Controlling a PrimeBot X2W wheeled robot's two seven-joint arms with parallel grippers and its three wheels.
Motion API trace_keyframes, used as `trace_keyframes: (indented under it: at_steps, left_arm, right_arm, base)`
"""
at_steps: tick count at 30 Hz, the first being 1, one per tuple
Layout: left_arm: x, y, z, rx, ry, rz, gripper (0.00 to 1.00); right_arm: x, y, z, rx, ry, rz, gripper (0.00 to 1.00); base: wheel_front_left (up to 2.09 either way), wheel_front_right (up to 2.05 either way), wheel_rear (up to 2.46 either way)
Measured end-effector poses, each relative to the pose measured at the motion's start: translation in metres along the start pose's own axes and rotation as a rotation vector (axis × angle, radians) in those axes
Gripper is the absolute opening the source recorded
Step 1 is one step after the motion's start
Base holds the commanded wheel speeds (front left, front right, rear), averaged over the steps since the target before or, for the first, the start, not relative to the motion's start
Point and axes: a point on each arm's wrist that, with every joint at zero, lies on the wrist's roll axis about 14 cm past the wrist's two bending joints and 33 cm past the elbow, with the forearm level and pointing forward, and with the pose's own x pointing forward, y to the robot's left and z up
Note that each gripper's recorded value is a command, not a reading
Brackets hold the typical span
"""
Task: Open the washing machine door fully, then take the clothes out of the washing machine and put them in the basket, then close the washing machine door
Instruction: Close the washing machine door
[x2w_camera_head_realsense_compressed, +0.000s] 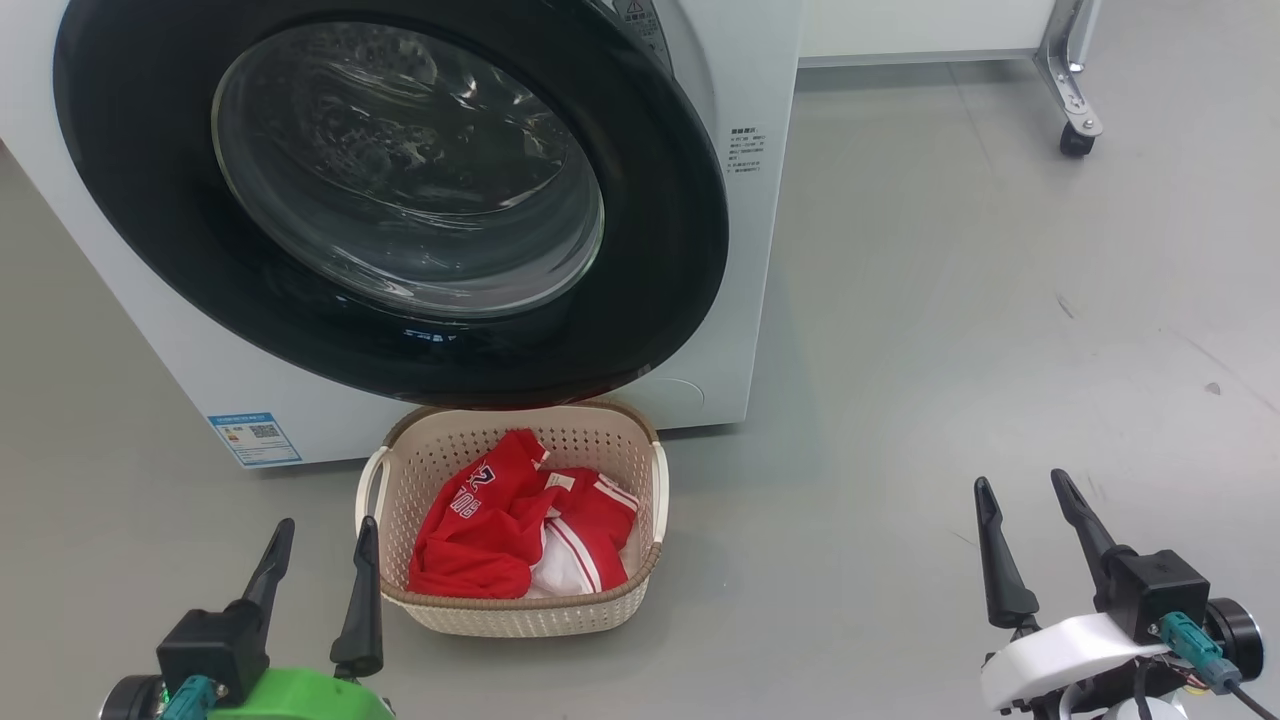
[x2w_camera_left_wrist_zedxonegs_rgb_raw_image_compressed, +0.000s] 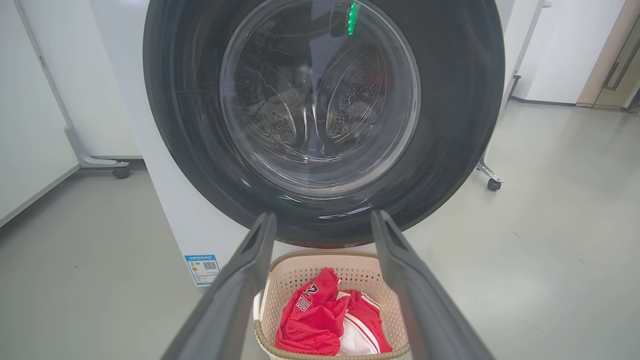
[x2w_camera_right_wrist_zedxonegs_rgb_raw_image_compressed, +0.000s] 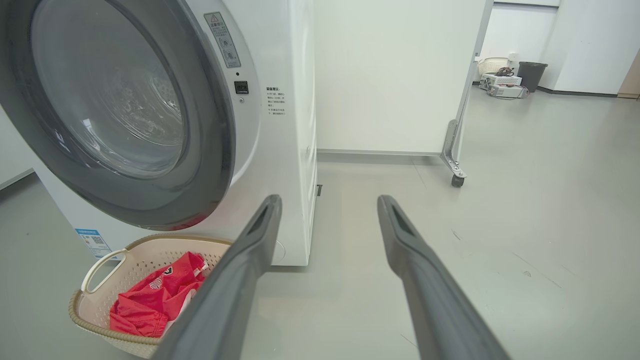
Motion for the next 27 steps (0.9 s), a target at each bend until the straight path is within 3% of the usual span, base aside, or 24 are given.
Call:
trace_keyframes:
  at_steps: [3,4,5,6,7,27]
  left_arm:
    - [-0.0003,0.0011,-0.0001,0.009,-0.001,0.007,1.00]
    - [-0.0004,0.0012,-0.0002,0.010,0.000,0.008,1.00]
    - [-0.0005,0.0014,-0.0003,0.014,0.000,0.008,1.00]
    - [-0.0006,0.0015,-0.0004,0.014,0.000,0.009,1.00]
    - [-0.0007,0.0019,-0.0004,0.015,-0.002,0.011,1.00]
    - [-0.0062,0.0024,-0.0050,0.036,0.009,0.018,1.00]
  right_arm:
    - [0.0003,0.0003,0.0002,-0.001,0.000,0.002,1.00]
    - [0.0004,0.0004,0.0004,-0.002,-0.001,0.003,0.89]
    - [0.0006,0.0005,0.0004,-0.003,0.000,0.004,0.69]
    - [0.0009,0.0007,0.0007,-0.003,-0.001,0.005,0.29]
    - [0.0011,0.0009,0.0007,-0.003,-0.001,0.006,0.00]
    - [0.0090,0.0019,-0.0027,-0.027,0.030,0.042,0.00]
  base:
    - [0.00,0.00,0.00]
    - [0.00,0.00,0.00]
    - [0.00,0.00,0.00]
    - [0.00,0.00,0.00]
    - [0.00,0.00,0.00]
    - [0.00,0.00,0.00]
